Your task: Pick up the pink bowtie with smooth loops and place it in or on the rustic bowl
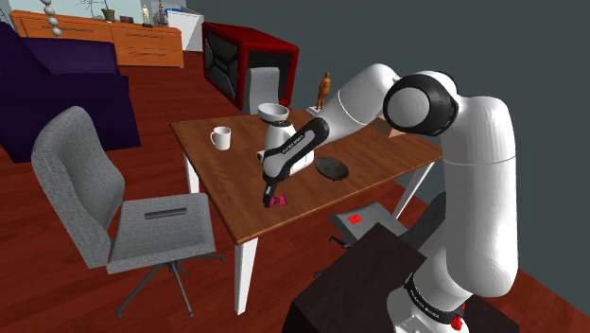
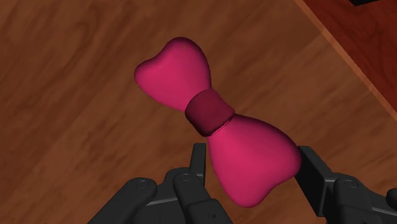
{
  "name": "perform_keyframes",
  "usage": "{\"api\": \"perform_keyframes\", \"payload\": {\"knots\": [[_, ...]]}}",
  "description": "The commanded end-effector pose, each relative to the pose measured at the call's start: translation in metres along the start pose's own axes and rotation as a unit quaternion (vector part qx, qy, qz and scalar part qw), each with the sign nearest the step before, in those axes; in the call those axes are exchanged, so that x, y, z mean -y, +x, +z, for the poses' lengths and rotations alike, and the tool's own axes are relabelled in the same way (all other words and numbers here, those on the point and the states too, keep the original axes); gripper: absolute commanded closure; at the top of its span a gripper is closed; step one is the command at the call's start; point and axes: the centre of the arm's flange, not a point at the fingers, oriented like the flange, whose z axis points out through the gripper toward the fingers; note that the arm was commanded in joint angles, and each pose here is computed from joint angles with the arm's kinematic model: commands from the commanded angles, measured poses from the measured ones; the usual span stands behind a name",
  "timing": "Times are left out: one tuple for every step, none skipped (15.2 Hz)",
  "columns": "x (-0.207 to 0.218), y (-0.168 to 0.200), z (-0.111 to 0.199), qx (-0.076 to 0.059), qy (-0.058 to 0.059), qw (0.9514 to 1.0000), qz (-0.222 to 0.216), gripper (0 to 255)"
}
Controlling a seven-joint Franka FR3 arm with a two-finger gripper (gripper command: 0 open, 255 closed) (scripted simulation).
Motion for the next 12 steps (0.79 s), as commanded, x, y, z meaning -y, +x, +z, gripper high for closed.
{"api": "perform_keyframes", "payload": {"knots": [[0.0, 0.0, -0.01, 0.0, 0.0, 1.0, 0.0, 255], [0.0, 0.0, -0.015, 0.0, 0.0, 1.0, 0.0, 255], [0.0, 0.0, -0.021, 0.0, 0.0, 1.0, 0.0, 255], [0.0, 0.0, -0.026, 0.0, 0.0, 1.0, 0.0, 255], [0.0, 0.0, -0.031, 0.0, 0.0, 1.0, 0.0, 255], [0.0, 0.0, -0.036, 0.0, 0.0, 1.0, 0.0, 255], [0.0, 0.0, -0.042, 0.0, 0.0, 1.0, 0.0, 255], [0.0, 0.0, -0.047, 0.0, 0.0, 1.0, 0.0, 255], [0.0, 0.0, -0.052, 0.0, 0.0, 1.0, 0.0, 255], [0.0, 0.0, -0.058, 0.0, 0.0, 1.0, 0.0, 255], [0.0, 0.0, -0.063, 0.0, 0.0, 1.0, 0.0, 255], [0.0, 0.0, -0.068, 0.0, 0.0, 1.0, 0.0, 255]]}}
